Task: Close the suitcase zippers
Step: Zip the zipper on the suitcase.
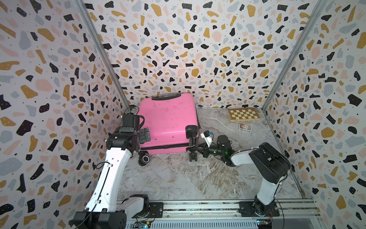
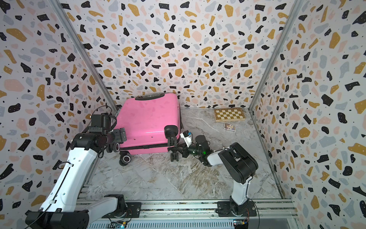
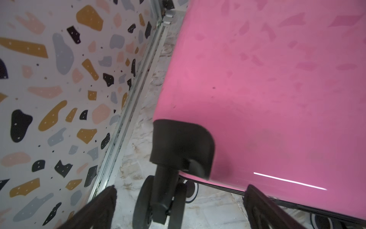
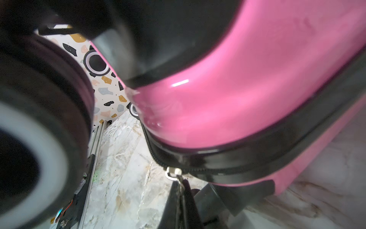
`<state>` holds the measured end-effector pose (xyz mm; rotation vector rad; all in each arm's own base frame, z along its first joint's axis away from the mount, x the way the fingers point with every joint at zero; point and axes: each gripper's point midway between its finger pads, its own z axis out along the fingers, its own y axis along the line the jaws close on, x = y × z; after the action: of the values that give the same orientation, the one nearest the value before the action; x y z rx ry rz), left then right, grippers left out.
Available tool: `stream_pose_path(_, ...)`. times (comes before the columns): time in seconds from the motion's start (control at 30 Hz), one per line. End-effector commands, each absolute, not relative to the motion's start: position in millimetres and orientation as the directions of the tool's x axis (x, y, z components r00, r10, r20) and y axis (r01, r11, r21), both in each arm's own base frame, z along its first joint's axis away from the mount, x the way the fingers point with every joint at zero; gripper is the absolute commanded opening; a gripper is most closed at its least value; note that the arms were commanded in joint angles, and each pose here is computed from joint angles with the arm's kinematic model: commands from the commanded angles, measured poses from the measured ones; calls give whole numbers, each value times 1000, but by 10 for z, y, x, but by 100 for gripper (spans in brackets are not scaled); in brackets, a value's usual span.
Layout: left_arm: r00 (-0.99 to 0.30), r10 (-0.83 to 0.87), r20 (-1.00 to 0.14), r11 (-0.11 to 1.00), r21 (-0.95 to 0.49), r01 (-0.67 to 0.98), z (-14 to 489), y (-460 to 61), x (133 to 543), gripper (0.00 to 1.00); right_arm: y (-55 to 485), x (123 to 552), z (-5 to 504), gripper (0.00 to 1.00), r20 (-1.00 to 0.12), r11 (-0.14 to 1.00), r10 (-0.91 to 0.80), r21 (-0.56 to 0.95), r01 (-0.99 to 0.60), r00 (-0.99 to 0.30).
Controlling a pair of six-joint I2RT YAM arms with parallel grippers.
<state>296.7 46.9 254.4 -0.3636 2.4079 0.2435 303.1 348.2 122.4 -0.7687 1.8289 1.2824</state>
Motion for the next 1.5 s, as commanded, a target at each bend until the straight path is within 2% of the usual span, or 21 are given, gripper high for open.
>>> stream_pose_path(0.0,-726,-265,-635,926,43,-376,2426,598,2863,100,3468,3080,1308,0,-852,319,-56,478,-818,-520)
stream_pose_path(0.13,-733,-339,-590,909,-5,-416,2222,707,2813,100,3480,3097,1287,0,-849,322,-61,482,-815,-526)
stream_pose_path(0.23,-756,-367,-542,923,-107,-371,2062,601,2845,100,3484,3104,1293,0,-850,323,-64,479,-816,-523)
stream_pose_path(0.4,-785,-354,-508,935,-172,-310,1905,456,2919,95,3491,3129,1298,0,-851,329,-68,474,-816,-521)
stream_pose_path(0.5,-805,-321,-499,946,-209,-248,1899,349,2960,79,3488,3139,1313,0,-850,332,-67,474,-815,-522)
stream_pose_path(0.57,-817,-301,-493,949,-237,-206,1897,271,2972,73,3471,3153,1320,0,-851,337,-64,474,-814,-522)
stream_pose_path(0.73,-828,-282,-485,945,-292,-151,1910,138,2962,44,3390,3204,1339,0,-841,344,-47,492,-799,-539)
stream_pose_path(0.83,-829,-283,-483,936,-328,-129,1951,57,2939,36,3346,3222,1363,0,-826,330,-41,519,-789,-561)
stream_pose_path(1.1,-828,-284,-484,910,-409,-74,2098,-381,2812,31,3203,3215,1459,0,-789,276,-20,586,-762,-615)
stream_pose_path(1.3,-751,-393,-530,838,-543,-55,2280,-733,2822,26,3225,3066,1650,0,-752,177,49,654,-736,-657)
stream_pose_path(1.47,-728,-406,-553,825,-565,-31,2374,-950,2829,22,3280,2921,1755,0,-720,129,110,694,-708,-685)
